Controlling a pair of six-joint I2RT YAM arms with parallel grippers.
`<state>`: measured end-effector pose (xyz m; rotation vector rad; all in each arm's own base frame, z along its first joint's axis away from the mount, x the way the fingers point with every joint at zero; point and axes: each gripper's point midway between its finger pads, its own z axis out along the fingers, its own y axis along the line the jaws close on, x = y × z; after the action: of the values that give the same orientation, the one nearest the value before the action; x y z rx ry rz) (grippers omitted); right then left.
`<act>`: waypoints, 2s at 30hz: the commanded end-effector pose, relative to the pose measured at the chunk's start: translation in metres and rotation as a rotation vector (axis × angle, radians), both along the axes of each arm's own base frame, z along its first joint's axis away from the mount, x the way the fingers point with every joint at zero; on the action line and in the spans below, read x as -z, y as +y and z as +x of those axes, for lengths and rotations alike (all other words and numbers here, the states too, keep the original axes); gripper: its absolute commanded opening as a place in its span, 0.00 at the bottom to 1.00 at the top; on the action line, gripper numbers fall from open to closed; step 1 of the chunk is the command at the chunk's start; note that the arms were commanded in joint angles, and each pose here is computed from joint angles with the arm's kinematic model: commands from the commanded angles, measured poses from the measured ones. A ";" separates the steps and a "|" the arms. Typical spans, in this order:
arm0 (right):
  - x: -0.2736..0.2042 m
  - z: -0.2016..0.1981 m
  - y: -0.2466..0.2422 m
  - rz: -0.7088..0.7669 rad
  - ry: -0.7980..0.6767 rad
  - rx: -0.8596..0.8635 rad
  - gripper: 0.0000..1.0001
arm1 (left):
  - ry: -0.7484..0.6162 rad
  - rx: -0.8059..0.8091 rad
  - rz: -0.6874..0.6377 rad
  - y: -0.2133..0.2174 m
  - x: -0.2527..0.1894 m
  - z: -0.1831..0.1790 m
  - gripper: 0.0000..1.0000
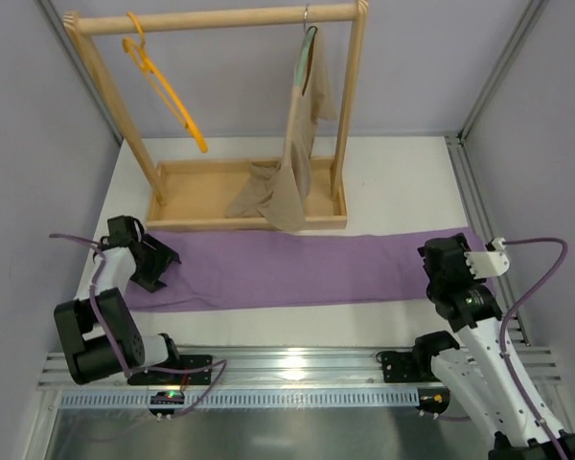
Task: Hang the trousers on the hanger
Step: Fold the trousers
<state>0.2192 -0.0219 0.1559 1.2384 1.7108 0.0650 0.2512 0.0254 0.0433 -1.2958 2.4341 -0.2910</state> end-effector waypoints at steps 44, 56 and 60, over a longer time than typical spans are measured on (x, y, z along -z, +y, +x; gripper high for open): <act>0.134 0.007 -0.119 0.148 0.355 0.189 0.38 | 0.227 -0.209 0.137 0.082 0.019 -0.009 0.70; 0.085 0.000 -0.160 -0.035 0.446 0.282 0.04 | 0.051 -0.063 0.188 0.048 -0.029 0.029 0.69; 0.063 0.000 -0.163 -0.131 0.487 0.239 0.04 | -0.064 -0.093 0.243 0.056 -0.068 0.042 0.71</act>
<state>0.2213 -0.1695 0.0598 1.5275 1.9428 -0.3775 0.2748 0.0672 0.0685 -1.3046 2.4114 -0.0288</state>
